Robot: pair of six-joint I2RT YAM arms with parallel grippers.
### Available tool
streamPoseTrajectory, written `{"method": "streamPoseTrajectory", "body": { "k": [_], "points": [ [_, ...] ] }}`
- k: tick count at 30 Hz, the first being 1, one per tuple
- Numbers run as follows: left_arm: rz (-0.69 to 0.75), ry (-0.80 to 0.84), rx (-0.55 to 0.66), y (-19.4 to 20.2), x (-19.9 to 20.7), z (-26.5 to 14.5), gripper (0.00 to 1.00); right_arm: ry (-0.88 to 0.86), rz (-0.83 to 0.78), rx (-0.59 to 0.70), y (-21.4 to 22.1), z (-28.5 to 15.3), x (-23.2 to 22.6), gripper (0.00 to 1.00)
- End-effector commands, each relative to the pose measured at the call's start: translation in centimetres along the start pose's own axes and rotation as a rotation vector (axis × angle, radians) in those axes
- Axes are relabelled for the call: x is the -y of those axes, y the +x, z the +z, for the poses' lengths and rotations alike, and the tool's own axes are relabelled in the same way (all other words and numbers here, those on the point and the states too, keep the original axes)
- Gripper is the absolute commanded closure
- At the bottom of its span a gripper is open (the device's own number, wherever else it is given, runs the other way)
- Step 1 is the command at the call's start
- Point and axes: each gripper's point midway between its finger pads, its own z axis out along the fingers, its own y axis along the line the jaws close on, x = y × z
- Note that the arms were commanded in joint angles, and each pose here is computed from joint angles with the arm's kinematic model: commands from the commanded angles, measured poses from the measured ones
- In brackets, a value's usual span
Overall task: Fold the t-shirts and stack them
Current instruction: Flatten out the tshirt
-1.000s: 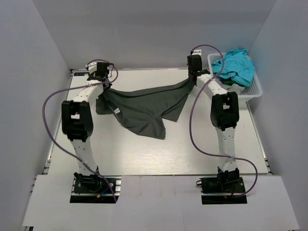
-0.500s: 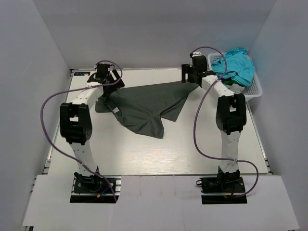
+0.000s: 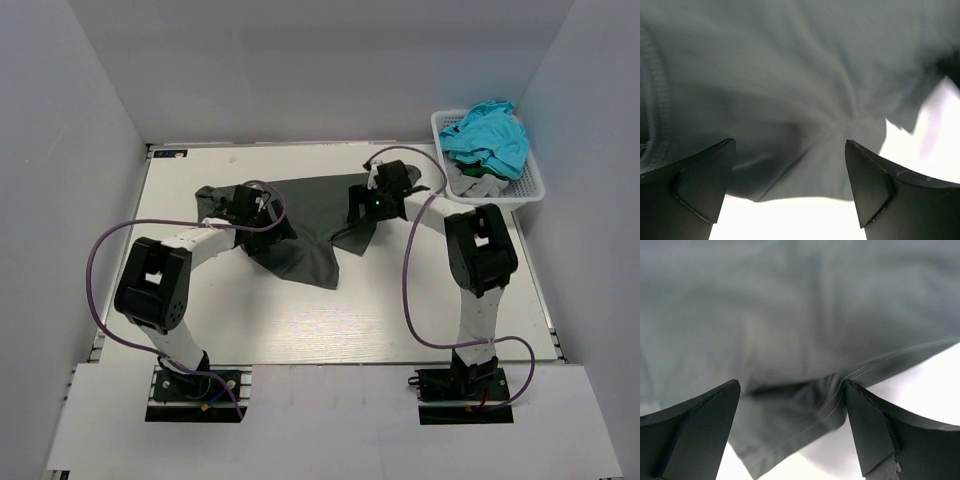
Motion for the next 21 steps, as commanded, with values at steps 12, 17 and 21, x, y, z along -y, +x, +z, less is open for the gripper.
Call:
{"method": "streamPoseTrajectory", "body": {
  "k": [12, 17, 21],
  "points": [
    [0.075, -0.49, 0.198, -8.4, -7.6, 0.4, 0.0, -0.198, -0.093, -0.21, 15.7, -7.9, -9.2, 0.1],
    [0.097, -0.475, 0.218, -11.6, -6.1, -0.2, 0.0, -0.175, -0.094, -0.131, 14.1, -11.2, -9.9, 0.1],
    [0.108, -0.438, 0.278, -12.0, -3.8, -5.2, 0.0, -0.056, -0.041, 0.025, 9.4, -14.1, -9.0, 0.1]
  ]
}}
